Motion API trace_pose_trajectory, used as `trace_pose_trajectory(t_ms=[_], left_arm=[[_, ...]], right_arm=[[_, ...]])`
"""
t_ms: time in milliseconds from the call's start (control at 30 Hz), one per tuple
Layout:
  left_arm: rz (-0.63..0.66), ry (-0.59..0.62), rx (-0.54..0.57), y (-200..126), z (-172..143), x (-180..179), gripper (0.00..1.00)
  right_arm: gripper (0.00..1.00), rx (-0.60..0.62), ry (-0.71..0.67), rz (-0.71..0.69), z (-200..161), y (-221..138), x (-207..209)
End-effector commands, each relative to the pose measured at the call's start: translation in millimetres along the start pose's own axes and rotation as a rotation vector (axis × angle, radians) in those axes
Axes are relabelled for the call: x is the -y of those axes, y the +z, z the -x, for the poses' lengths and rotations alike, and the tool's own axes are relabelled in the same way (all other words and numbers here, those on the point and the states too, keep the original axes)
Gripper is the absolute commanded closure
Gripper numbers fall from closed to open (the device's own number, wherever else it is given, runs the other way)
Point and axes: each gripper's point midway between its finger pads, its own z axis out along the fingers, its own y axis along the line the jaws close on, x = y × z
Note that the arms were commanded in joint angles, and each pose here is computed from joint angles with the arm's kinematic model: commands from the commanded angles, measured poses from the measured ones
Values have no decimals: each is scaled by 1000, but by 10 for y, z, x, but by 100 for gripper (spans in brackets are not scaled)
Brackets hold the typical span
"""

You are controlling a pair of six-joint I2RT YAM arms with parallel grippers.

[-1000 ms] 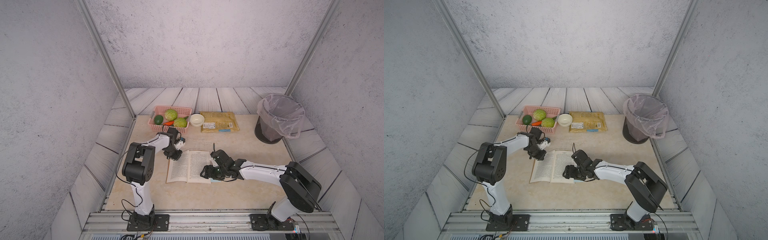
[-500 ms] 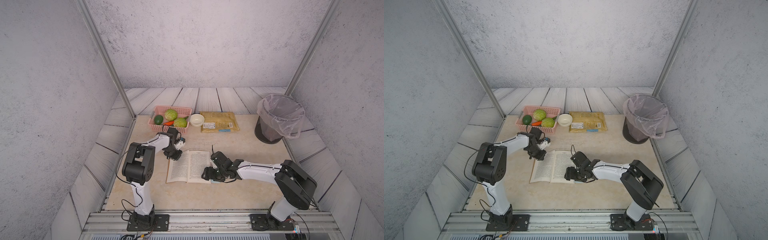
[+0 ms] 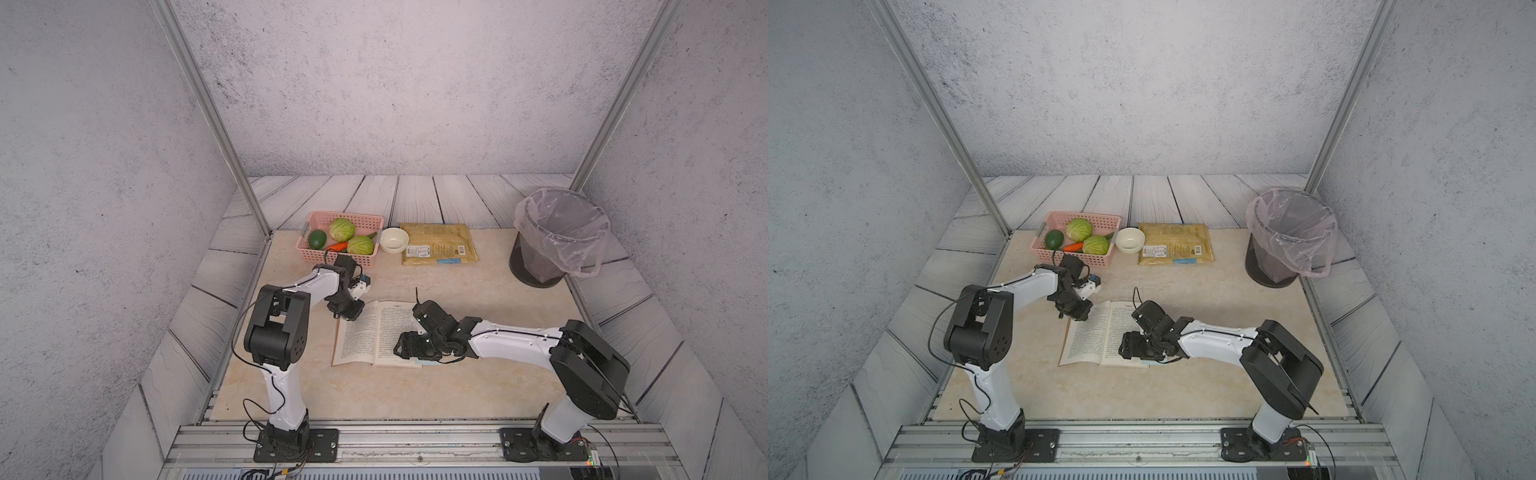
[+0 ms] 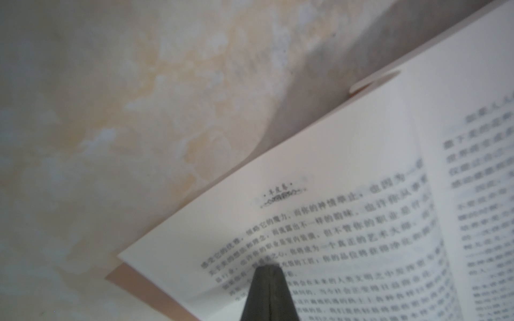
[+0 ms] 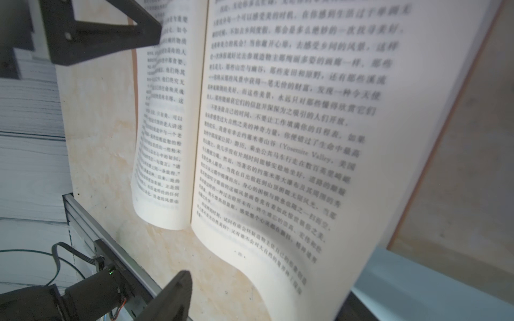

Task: Peel off the used sticky note
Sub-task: Turn the page of the book at the center of the board.

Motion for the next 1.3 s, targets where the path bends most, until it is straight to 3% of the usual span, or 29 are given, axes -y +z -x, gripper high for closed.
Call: trace_pose_trajectory(t_ms=[0,367,567,933,1267], left_arm=[[18,-17,-36,113,-79,-72,100],[18,-19,-36,110,-81,-72,100],[17,-19,-35,111,-78,-75,100],[14,-25,-31,105,-74,-78,100],[8,-30,-33,104,-83,-81,100]], right_arm=[[24,8,13,31,-3,36,-40],[21,64,123,42,39,143,83],[20,74,133,127,150,180,-36],[19,74,43,274,408,185,-546],[17,-16,-16,343,353,466,-820]])
